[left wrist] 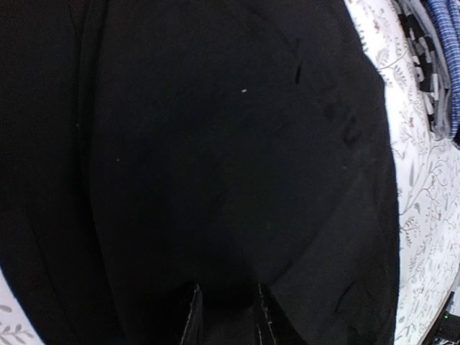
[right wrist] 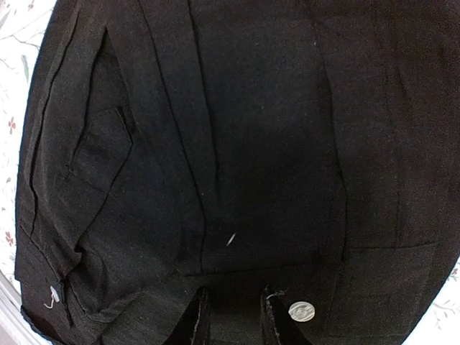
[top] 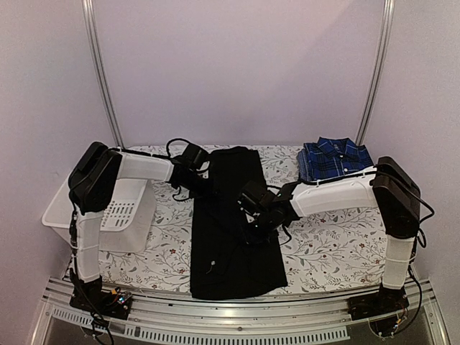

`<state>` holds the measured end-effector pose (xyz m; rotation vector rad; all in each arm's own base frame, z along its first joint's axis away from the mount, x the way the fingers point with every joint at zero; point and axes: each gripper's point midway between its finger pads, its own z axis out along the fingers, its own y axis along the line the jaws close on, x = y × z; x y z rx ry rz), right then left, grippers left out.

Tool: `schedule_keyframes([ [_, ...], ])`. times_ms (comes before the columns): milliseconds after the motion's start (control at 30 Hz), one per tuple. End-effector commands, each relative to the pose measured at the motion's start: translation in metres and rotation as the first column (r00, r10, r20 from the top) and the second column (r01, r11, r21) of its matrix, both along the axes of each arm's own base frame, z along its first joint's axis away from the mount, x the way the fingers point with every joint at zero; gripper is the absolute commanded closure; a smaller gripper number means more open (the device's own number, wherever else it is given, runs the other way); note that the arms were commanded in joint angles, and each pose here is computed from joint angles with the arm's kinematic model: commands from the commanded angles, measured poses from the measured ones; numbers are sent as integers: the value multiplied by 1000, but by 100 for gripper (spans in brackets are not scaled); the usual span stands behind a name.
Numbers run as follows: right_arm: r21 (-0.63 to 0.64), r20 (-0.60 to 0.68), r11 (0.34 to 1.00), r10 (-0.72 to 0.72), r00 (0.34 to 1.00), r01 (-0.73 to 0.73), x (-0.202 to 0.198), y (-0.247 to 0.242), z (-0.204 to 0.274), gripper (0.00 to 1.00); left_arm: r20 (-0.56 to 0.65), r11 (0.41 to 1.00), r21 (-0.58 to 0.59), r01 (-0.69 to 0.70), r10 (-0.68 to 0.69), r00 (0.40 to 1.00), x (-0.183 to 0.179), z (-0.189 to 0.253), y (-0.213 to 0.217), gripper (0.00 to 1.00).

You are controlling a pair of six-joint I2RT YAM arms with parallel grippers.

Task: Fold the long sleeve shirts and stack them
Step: Adjust the sleeve of the rectangle-folded shirt.

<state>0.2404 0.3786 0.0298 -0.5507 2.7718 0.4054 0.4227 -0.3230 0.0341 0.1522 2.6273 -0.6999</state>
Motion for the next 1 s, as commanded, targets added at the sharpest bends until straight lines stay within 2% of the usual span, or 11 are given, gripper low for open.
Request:
schedule_keyframes([
  [0, -44, -34, 999, -3, 999, 2, -10, -4, -20, 77, -39, 998, 58, -31, 33, 999, 9, -31, 7, 76],
  [333, -90, -8, 996, -26, 1000, 25, 1, -11, -27, 75, -77, 991, 114, -69, 78, 994, 44, -64, 26, 77],
  [533, -80, 13, 996, -39, 999, 40, 17, -14, -21, 73, -53, 993, 107, -58, 64, 997, 67, -56, 23, 76],
  [700, -17, 38, 1000, -17, 999, 18, 23, 0, 4, 72, -7, 997, 74, -37, 37, 999, 77, -27, 15, 76],
  [833, 44, 68, 999, -18, 997, 15, 25, 5, 33, 68, 61, 999, 29, -19, 17, 998, 79, 19, 8, 72],
  [967, 85, 95, 996, -37, 995, 28, 22, -2, 56, 65, 131, 1000, -11, 11, -10, 991, 66, 72, 0, 67],
])
